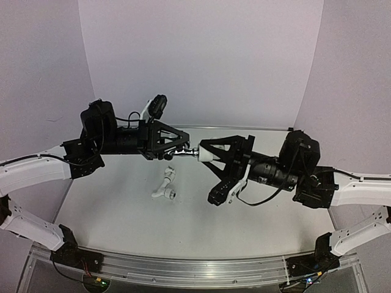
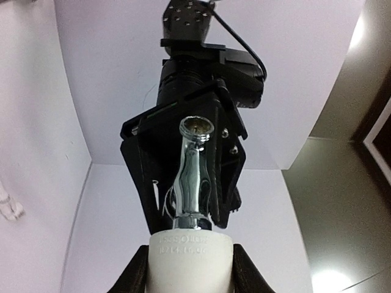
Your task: Install the water faucets
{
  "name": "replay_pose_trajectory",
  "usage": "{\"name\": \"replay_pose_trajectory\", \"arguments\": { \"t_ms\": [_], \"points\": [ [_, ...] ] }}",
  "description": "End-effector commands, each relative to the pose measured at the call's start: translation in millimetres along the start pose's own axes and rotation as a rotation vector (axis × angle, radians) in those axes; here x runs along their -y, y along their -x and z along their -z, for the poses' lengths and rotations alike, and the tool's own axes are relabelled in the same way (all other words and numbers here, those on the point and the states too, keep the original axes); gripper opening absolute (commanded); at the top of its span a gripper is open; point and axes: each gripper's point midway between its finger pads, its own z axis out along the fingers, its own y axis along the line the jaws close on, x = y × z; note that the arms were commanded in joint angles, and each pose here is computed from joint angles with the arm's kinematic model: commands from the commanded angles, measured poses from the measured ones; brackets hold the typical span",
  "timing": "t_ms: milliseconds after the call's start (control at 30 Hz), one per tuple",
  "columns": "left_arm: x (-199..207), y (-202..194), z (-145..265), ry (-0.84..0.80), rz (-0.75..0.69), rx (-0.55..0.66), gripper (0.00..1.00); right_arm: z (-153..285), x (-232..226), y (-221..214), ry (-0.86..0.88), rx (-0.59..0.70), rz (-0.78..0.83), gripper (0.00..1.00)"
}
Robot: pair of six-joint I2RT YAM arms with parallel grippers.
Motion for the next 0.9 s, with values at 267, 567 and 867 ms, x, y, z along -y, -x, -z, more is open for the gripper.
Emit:
{"name": "replay_pose_trajectory", "arguments": {
  "t_ms": [267, 567, 867],
  "points": [
    [56.7, 10.9, 16.9, -0.102, -0.287, 0.081, 0.29, 11.4, 87.3, 13.5, -0.026, 0.115, -0.663, 0.00],
    [56.1, 5.3, 21.6, -0.022, -0.392, 0.054, 0.22, 6.2, 98.6, 11.1, 0.019, 0.098, -0.933, 0.00],
    [55.7, -7.2, 24.7, 0.042, -0.438, -0.047, 0.45, 2.0, 81.5, -2.8, 0.045, -0.009, -0.871, 0.00]
  ]
}}
